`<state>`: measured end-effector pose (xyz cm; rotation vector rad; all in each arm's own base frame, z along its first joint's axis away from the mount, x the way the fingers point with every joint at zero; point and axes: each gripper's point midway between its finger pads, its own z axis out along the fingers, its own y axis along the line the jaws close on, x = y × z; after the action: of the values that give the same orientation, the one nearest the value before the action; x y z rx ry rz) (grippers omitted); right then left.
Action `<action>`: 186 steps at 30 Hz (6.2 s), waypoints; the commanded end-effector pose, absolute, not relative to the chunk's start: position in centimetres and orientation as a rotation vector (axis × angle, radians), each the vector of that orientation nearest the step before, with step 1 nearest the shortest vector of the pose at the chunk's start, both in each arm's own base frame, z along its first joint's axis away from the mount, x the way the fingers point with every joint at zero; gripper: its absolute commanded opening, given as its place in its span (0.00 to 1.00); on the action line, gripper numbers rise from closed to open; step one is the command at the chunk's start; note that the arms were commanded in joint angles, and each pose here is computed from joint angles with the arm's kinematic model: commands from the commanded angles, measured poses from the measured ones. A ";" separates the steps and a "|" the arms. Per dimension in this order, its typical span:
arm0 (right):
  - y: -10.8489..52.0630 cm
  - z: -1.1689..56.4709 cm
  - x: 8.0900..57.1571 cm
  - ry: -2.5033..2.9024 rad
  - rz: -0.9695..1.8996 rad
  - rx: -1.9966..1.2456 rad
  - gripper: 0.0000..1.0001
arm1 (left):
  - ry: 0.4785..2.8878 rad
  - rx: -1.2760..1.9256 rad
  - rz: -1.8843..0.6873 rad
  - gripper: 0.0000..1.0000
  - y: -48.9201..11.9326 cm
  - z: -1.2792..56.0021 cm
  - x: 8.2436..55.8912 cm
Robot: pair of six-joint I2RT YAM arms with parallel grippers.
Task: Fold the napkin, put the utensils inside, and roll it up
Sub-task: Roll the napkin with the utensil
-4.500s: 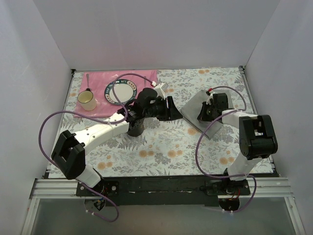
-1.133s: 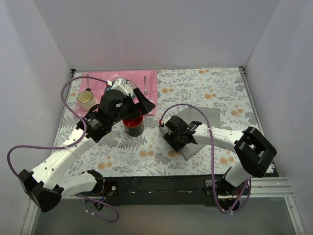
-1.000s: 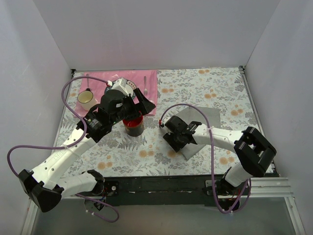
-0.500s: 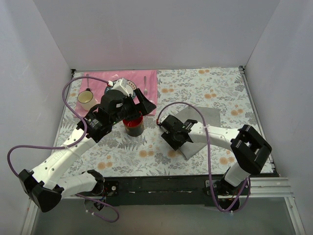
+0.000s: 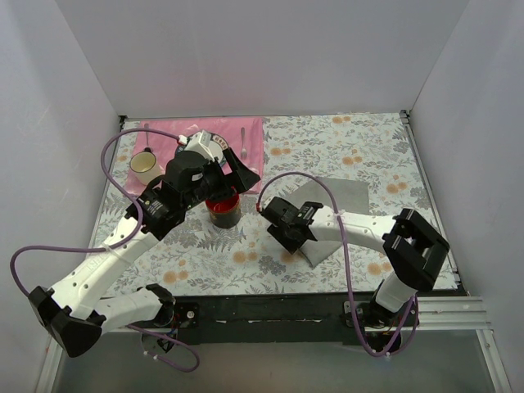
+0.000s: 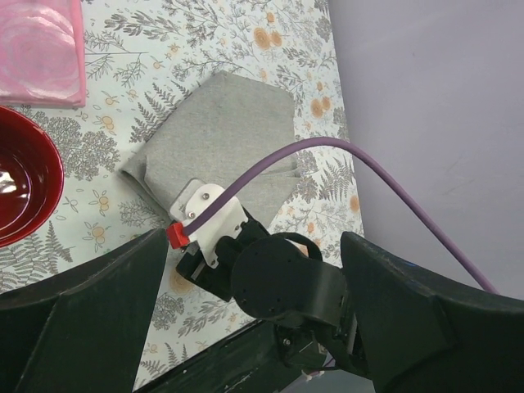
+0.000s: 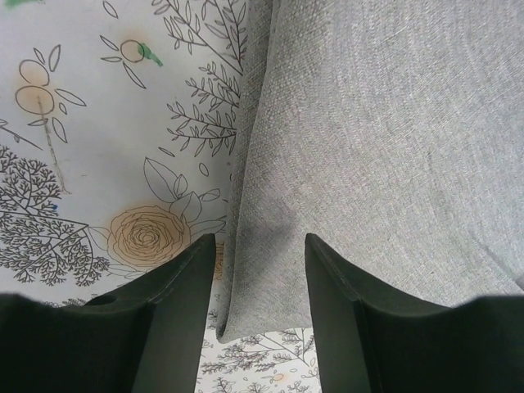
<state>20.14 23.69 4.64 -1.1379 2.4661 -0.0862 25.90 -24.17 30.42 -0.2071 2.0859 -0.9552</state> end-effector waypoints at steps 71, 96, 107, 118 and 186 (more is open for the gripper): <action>23.3 -0.1 19.3 2.624 0.565 -0.783 0.01 | 2.642 -0.696 -0.791 0.78 -31.1 9.0 26.5; 20.0 -0.4 18.9 2.690 0.500 -0.541 0.01 | 2.621 -0.629 -0.703 0.71 -33.8 5.3 27.2; 20.5 0.0 19.1 2.681 0.524 -0.553 0.01 | 2.606 -0.676 -0.701 0.59 -34.4 3.8 28.1; 20.7 0.4 19.7 2.671 0.512 -0.582 0.01 | 2.478 -0.680 -0.769 0.55 -33.2 7.4 27.9; 21.2 -2.1 17.4 2.651 0.064 -0.853 0.31 | 2.720 -0.695 -0.901 0.00 -35.6 2.4 25.2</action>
<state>19.85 23.40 1.99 -0.9036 2.5261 0.1132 26.47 -36.25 3.09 -0.7268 2.6415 -0.9615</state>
